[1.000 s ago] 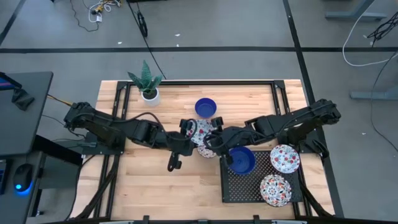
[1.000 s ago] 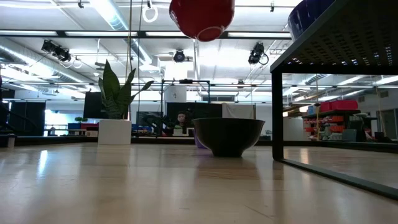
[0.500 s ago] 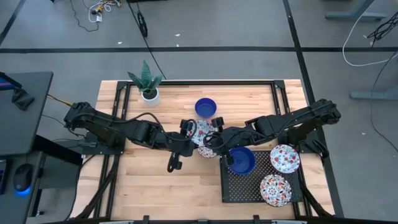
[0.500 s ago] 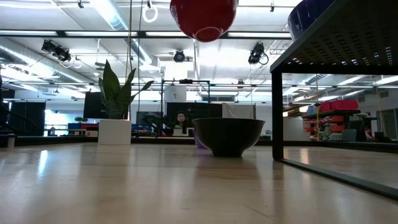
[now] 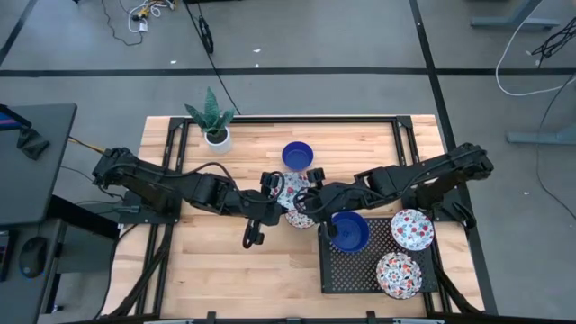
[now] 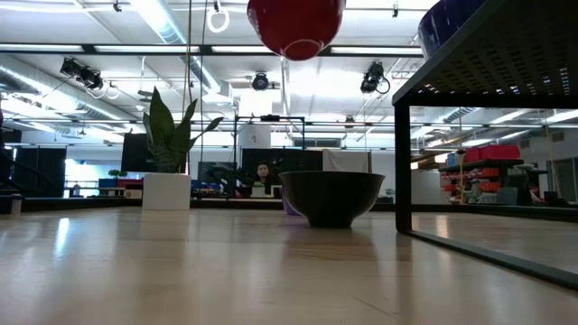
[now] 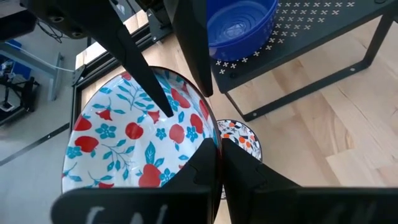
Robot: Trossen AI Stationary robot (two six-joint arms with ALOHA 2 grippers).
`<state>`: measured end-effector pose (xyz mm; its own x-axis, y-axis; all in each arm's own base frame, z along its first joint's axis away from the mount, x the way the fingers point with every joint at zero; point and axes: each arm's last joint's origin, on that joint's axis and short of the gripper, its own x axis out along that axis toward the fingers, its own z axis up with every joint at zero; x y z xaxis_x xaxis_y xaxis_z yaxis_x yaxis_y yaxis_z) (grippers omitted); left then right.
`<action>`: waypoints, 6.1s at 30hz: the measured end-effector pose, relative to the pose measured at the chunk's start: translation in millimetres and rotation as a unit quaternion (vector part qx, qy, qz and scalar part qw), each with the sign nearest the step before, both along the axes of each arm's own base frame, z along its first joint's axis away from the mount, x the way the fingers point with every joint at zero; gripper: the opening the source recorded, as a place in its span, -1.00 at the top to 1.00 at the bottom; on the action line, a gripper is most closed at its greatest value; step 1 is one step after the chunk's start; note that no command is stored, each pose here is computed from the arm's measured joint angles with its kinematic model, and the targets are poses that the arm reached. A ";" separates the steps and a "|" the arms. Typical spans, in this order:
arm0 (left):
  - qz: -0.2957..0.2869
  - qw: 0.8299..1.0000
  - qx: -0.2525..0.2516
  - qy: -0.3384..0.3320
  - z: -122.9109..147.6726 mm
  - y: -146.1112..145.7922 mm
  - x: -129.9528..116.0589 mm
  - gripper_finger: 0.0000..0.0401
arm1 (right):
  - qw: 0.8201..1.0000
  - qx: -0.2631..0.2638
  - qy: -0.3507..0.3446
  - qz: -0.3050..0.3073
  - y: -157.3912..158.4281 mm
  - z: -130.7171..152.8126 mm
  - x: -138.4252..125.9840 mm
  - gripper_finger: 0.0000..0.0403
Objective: Pick & Place Mini bowls
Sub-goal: Stack the red patterned bowl on the red patterned bowl on the shelf
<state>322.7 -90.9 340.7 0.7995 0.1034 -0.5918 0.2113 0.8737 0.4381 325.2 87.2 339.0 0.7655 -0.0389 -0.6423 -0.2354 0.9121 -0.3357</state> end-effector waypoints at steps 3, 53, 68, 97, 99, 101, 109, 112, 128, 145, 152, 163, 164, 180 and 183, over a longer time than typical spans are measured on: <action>-0.001 1.000 0.001 0.003 -0.4 0.1 -0.3 0.92 | 1.000 -0.001 0.004 -0.007 0.5 -3.5 2.7 0.46; -0.004 1.000 0.002 -0.003 0.4 11.0 5.1 0.89 | 0.999 -0.045 0.016 0.010 -1.2 0.7 1.1 0.87; 0.029 0.994 0.001 -0.101 22.7 12.8 6.8 0.15 | 0.992 -0.066 0.009 -0.105 -10.6 -17.4 10.2 0.99; 0.250 0.964 -0.069 -0.054 -99.0 49.4 -19.0 0.18 | 0.950 0.185 0.102 -0.231 66.0 97.2 -142.1 1.00; 0.260 0.961 -0.074 -0.059 -104.5 50.1 -20.6 0.18 | 0.945 0.192 0.122 -0.234 71.6 91.5 -145.4 1.00; 0.266 0.959 -0.074 -0.055 -108.5 50.6 -22.4 0.18 | 0.942 0.205 0.130 -0.233 79.0 88.9 -149.2 1.00; 0.277 0.957 -0.078 -0.046 -118.9 51.6 -27.0 0.18 | 0.946 0.208 0.158 -0.195 94.4 87.1 -164.7 1.00; 0.282 0.955 -0.083 -0.046 -120.1 51.7 -27.6 0.18 | 0.953 0.195 0.162 -0.167 99.1 87.1 -170.2 1.00; 0.284 0.954 -0.085 -0.047 -120.1 51.7 -27.6 0.18 | 0.934 0.219 0.219 -0.180 70.1 59.7 -222.5 1.00; 0.286 0.952 -0.095 -0.048 -120.1 51.5 -27.5 0.18 | 0.938 0.205 0.224 -0.167 68.2 48.3 -235.7 1.00; 0.283 0.953 -0.098 -0.047 -120.0 50.7 -27.5 0.18 | 0.934 0.190 0.236 -0.187 75.3 31.1 -243.2 1.00; 0.284 0.952 -0.099 -0.048 -119.9 50.6 -27.4 0.18 | 0.938 0.163 0.222 -0.213 78.2 9.6 -248.0 1.00; 0.284 0.952 -0.100 -0.048 -119.9 50.6 -27.4 0.18 | 0.938 0.163 0.220 -0.214 78.5 8.9 -248.3 1.00; 0.284 0.952 -0.101 -0.048 -119.9 50.6 -27.4 0.18 | 0.931 0.172 0.218 -0.235 78.7 7.2 -249.6 0.85; 0.283 0.953 -0.103 -0.047 -120.0 50.5 -27.3 0.18 | 0.930 0.174 0.219 -0.238 78.8 7.0 -249.7 0.80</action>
